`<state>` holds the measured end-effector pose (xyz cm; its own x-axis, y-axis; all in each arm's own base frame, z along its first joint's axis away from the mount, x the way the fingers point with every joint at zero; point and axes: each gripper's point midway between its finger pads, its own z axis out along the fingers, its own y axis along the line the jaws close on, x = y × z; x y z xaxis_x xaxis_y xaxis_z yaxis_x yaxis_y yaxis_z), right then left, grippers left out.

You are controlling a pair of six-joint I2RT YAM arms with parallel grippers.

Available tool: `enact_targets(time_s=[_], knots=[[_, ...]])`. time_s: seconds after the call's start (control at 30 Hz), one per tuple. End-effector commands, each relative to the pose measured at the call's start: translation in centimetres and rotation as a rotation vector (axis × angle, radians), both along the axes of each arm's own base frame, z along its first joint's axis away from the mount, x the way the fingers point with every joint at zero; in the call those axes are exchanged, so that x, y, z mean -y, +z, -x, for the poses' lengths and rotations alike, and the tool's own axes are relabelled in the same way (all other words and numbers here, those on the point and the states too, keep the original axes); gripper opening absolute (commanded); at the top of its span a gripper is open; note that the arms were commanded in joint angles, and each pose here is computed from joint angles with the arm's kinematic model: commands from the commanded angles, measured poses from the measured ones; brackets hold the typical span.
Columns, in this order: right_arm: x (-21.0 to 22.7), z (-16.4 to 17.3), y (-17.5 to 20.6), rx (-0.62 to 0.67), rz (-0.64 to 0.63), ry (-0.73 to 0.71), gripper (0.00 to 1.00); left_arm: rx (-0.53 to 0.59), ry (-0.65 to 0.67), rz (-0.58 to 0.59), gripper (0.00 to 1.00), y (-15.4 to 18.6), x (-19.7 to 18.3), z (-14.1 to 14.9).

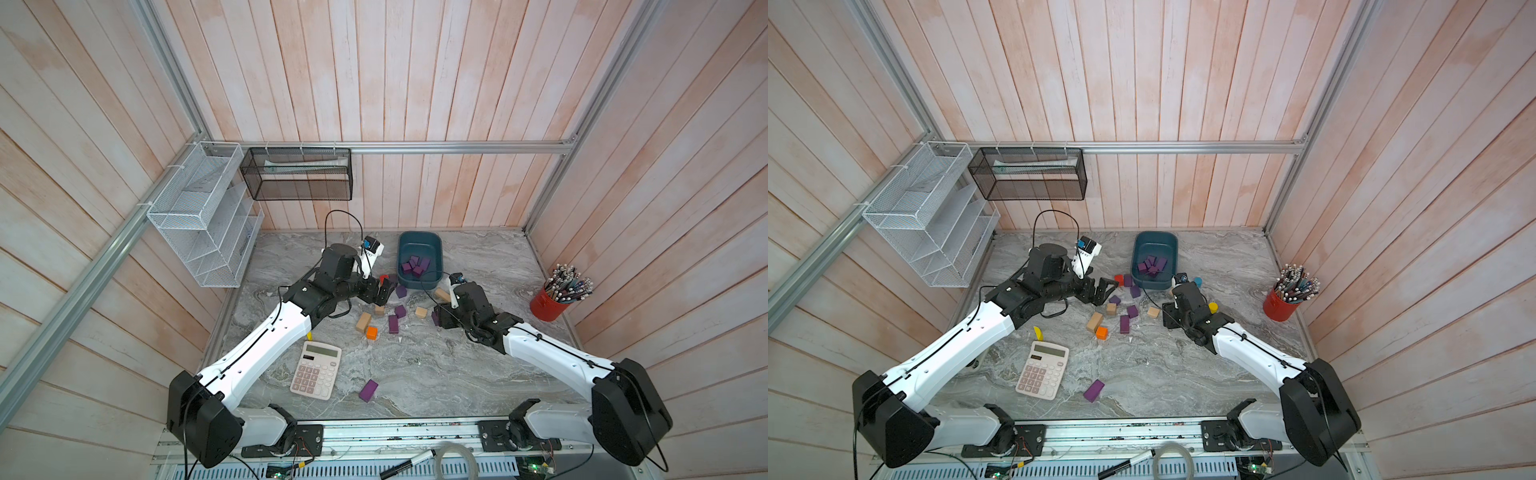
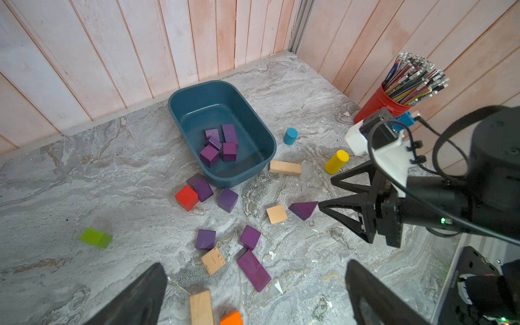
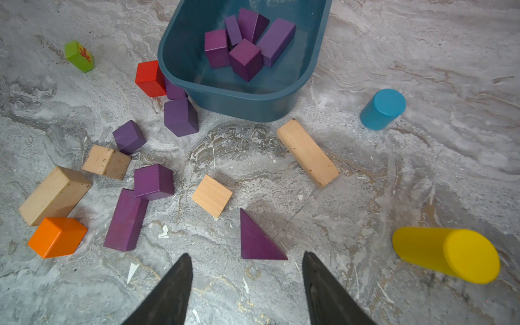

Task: Pick purple bricks into the storage bin
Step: Pick up the building block from the center of the board.

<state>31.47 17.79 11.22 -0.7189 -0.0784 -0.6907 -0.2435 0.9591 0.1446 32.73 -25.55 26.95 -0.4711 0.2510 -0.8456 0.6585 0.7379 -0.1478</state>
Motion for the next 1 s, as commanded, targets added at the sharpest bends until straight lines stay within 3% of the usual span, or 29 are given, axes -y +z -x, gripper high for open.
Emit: enact_targets(time_s=[0.0,0.33,0.47,0.97], knots=[[-0.1,0.6,-1.5,-0.077,0.056,0.05,0.64,0.049,0.012,0.003,1.0,0.0,-0.4,-0.2],[-0.2,0.6,-5.9,-0.278,0.202,0.095,0.59,0.071,0.09,-0.056,0.99,-0.9,-2.3,-1.5],[-0.1,0.5,-6.3,-0.284,0.218,0.095,0.59,0.048,0.17,-0.088,0.99,-1.7,-3.9,-2.8],[0.4,-0.3,-7.8,-0.303,0.299,0.09,0.59,0.042,0.188,-0.031,0.99,-0.9,-4.7,-3.2]])
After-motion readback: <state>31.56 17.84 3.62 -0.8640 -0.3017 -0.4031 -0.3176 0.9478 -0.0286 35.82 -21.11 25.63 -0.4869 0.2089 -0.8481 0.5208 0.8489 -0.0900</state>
